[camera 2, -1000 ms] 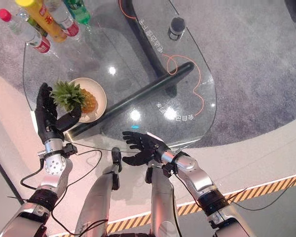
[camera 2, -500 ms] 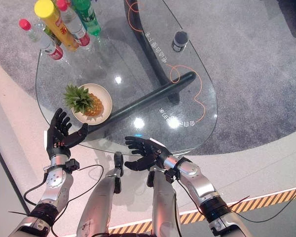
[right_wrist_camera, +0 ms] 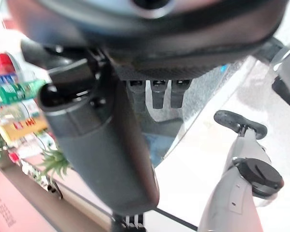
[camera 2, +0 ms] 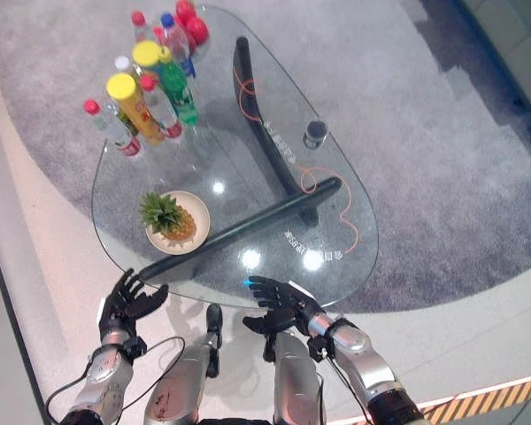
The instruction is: Pick up the fruit to the plate
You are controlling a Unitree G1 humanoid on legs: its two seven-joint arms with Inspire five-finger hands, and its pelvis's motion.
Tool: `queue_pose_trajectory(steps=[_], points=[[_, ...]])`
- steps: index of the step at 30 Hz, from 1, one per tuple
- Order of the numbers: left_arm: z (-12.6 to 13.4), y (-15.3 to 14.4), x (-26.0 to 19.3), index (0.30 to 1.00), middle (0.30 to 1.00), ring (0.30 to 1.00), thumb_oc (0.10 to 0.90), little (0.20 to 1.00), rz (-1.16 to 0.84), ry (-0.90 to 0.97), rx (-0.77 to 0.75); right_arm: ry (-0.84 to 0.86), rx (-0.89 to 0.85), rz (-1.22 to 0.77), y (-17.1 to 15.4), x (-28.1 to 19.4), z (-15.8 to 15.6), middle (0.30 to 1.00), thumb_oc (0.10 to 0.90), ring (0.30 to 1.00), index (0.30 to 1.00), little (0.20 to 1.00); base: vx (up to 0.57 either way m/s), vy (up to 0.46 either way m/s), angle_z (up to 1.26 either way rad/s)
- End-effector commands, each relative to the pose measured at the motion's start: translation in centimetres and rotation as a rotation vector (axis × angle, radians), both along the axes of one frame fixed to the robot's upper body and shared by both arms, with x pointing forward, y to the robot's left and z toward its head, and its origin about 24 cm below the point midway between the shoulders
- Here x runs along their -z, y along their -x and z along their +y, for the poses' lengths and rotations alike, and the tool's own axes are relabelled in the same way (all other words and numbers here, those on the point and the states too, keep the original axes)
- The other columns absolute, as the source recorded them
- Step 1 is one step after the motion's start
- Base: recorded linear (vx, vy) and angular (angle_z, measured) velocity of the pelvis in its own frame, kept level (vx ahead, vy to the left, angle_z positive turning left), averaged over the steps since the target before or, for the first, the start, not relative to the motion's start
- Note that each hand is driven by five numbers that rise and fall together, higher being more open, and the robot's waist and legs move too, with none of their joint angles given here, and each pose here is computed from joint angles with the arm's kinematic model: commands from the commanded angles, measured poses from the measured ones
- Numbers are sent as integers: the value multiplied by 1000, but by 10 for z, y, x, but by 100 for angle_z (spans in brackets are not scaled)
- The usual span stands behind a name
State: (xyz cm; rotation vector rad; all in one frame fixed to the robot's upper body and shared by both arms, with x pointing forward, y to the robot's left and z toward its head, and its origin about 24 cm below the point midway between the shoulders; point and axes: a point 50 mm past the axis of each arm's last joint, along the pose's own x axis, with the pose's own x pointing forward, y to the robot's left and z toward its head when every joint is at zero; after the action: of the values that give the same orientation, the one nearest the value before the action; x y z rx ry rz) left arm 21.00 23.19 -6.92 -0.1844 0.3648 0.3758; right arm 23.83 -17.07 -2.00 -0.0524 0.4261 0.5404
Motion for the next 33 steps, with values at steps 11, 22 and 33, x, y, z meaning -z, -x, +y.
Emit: queue_pose_trajectory(steps=[11,22,33], points=[[16,76,61,900,900,900,800,900,404,66,-140,-120,277,262,31,57,-1,900,800,900,900,900,72,32,2],[10,117,86,900,900,900,800,900,630,129,-173,16,605,523,77,109,-34,900,800,900,900,900,37,30,-5],[1,130,95,900,900,900,800,900,735,167,-145,37,813,796,137,142,-48,900,800,900,900,900,54,19,-1]])
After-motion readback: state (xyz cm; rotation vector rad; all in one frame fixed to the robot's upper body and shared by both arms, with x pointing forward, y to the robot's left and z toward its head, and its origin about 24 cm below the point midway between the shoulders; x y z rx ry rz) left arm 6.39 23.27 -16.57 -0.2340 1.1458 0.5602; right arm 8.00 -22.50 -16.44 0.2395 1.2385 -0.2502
